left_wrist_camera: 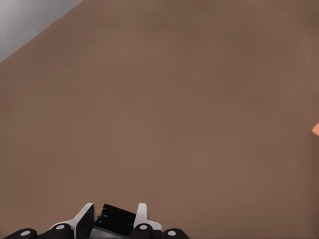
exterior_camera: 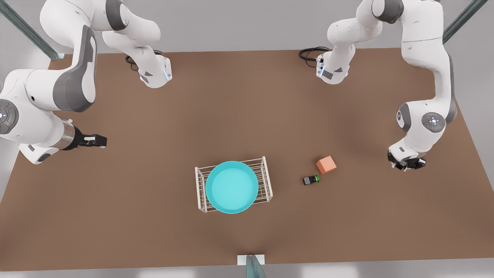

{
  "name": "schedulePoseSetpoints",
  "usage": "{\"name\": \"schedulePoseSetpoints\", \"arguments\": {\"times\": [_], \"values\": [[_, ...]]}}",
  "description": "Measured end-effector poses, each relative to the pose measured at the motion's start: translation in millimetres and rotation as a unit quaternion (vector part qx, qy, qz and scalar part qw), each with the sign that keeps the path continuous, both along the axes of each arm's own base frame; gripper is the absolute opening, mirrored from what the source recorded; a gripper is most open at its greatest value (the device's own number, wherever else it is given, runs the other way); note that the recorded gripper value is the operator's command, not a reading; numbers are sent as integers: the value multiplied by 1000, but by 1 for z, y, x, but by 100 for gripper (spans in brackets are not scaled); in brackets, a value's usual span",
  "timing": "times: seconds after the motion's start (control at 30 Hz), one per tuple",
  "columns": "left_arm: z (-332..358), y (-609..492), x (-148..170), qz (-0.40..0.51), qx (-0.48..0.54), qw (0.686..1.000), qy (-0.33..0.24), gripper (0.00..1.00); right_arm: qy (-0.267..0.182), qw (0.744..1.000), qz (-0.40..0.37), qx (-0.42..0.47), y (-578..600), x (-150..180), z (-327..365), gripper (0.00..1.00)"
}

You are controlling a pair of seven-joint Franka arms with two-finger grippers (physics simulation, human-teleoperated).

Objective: Place the plate on the shelf with right arm and place the red button switch in the plate with left arm

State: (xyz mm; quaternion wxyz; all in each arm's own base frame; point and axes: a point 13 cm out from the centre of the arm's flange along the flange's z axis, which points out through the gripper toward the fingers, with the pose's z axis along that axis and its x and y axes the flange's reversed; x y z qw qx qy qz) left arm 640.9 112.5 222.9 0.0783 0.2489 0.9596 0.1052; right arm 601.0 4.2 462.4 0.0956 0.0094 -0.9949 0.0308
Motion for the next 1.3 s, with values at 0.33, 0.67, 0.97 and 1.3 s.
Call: {"name": "schedulePoseSetpoints", "arguments": {"times": [0.33,0.67,0.97,1.3], "values": [[124,-390,-14,-50,-88,993,57,45,3,1000,22,3,5,-1,0,100],[123,-536,-7,144,-199,968,58,45,5,1000,29,4,6,-1,-1,100],[133,-622,33,305,-351,885,-4,45,5,1000,30,4,10,0,-2,100],[94,-679,50,410,-429,805,-15,49,1,999,32,5,18,3,-4,100]]}}
